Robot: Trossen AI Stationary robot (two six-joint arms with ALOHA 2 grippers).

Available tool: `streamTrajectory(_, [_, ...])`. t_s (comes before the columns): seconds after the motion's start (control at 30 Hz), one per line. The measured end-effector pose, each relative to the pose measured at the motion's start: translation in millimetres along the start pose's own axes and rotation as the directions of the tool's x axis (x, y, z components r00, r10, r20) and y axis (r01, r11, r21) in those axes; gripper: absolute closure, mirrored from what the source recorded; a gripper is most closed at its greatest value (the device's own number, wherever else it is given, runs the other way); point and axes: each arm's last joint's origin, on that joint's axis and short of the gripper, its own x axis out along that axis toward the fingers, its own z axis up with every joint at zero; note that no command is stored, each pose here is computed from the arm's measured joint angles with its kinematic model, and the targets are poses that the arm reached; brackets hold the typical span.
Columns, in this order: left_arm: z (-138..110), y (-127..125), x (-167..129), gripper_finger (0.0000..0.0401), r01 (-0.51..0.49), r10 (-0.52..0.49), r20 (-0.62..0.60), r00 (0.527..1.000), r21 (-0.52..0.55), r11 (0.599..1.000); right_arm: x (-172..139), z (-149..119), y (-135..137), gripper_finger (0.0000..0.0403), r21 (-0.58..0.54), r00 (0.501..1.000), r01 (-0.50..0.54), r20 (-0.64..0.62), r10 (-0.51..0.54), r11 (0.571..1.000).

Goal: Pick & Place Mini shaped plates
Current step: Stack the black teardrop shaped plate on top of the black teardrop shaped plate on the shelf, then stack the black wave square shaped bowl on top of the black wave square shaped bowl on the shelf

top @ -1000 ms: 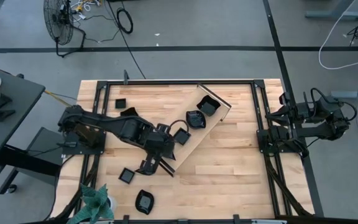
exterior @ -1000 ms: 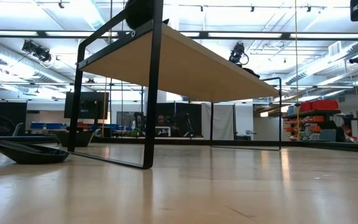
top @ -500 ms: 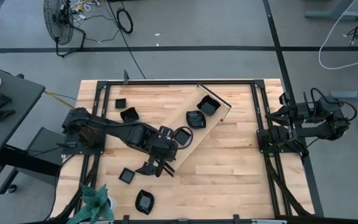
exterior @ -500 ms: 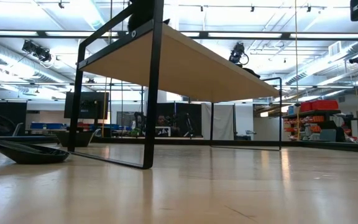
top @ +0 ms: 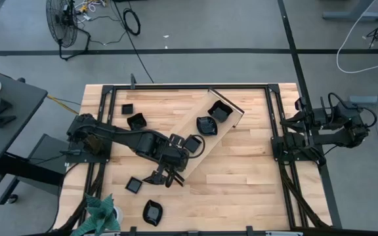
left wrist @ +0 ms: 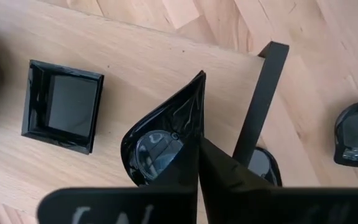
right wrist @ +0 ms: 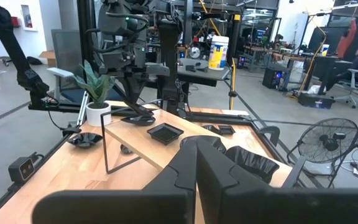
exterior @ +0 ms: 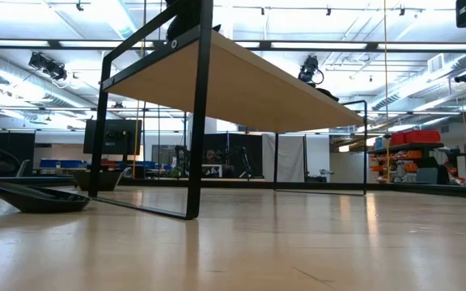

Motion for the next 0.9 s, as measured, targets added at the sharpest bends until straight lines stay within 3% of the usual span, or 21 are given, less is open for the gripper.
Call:
streamTrajectory(0.53, [0, 0, 0, 0.0333, -0.005, 0.005, -0.004, 1.0, 0.01, 1.0, 0, 0, 0, 0.0392, 0.0, 1.0, 0.0, 0.0, 0.0, 1.0])
streamTrajectory(0.77, [-14, 7, -21, 0.0314, -0.117, 0.119, -0.039, 0.992, 0.058, 0.991, 0, 0, 0, 0.0392, 0.0, 1.0, 0.0, 0.0, 0.0, 1.0])
streamTrajectory(0.9, [-25, 17, -38, 0.0303, -0.157, 0.156, -0.044, 0.987, -0.031, 0.987, 0, 0, 0, 0.0392, 0.0, 1.0, 0.0, 0.0, 0.0, 1.0])
